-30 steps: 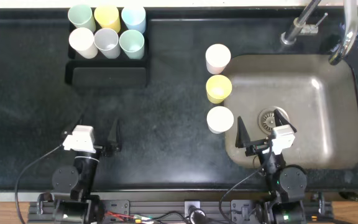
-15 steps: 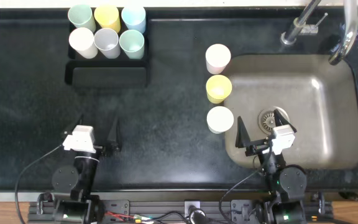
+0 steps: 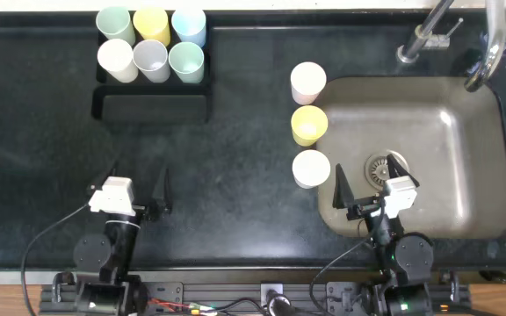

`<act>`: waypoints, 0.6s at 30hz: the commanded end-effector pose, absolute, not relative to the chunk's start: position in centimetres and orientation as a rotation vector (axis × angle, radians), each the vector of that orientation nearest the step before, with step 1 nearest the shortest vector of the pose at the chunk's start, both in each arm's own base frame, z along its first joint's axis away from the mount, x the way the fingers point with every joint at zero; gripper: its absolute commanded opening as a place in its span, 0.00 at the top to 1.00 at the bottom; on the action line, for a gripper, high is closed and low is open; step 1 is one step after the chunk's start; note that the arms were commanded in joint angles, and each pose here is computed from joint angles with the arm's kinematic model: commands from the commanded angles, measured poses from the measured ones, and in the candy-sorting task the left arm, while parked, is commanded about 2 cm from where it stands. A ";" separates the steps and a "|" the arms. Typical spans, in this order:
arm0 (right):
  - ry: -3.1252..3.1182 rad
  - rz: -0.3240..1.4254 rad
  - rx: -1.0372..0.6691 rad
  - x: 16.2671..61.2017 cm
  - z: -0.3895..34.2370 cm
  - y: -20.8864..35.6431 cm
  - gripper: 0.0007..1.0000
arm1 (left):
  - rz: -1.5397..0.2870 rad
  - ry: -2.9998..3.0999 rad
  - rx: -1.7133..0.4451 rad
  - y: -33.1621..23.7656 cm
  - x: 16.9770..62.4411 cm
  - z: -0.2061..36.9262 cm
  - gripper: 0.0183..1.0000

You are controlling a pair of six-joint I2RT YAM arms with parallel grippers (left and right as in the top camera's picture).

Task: Store Cups

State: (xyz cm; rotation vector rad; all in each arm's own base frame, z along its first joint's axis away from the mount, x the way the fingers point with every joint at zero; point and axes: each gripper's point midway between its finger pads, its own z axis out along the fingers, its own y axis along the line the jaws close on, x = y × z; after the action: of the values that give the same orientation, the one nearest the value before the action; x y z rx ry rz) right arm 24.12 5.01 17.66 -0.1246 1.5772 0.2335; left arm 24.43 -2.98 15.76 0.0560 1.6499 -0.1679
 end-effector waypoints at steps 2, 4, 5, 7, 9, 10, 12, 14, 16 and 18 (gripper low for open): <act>1.578 0.238 -0.129 24.1 17.3 5.1 0.00 | -0.149 1.643 0.066 -2.8 24.4 15.8 0.00; 1.578 0.238 -0.129 24.1 17.3 5.2 0.00 | -0.149 1.643 0.066 -2.8 24.4 15.8 0.00; 1.578 0.238 -0.129 24.1 17.3 5.2 0.00 | -0.149 1.643 0.066 -2.8 24.4 15.8 0.00; 1.578 0.238 -0.129 24.1 17.3 5.2 0.00 | -0.149 1.644 0.065 -2.8 24.4 15.8 0.00; 1.578 0.238 -0.129 24.1 17.3 5.2 0.00 | -0.148 1.644 0.065 -2.8 24.4 15.8 0.00; 1.578 0.238 -0.129 24.1 17.3 5.1 0.00 | -0.149 1.644 0.065 -2.8 24.4 15.8 0.00; 1.578 0.238 -0.129 24.1 17.3 5.2 0.00 | -0.149 1.643 0.065 -2.8 24.4 15.8 0.00; 1.578 0.238 -0.129 24.1 17.3 5.2 0.00 | -0.143 1.643 0.060 -2.7 24.4 15.8 0.00; 1.578 0.238 -0.129 24.1 17.3 5.2 0.00 | -0.140 1.643 0.058 -2.6 24.4 15.8 0.00; 1.578 0.238 -0.128 24.1 17.3 5.1 0.00 | -0.140 1.638 0.057 -2.8 24.4 15.9 0.00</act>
State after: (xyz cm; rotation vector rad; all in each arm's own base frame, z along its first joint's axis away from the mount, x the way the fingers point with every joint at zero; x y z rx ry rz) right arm 24.12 5.01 17.64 -0.1249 1.5779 0.2338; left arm 24.43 -2.98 15.77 0.0555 1.6492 -0.1672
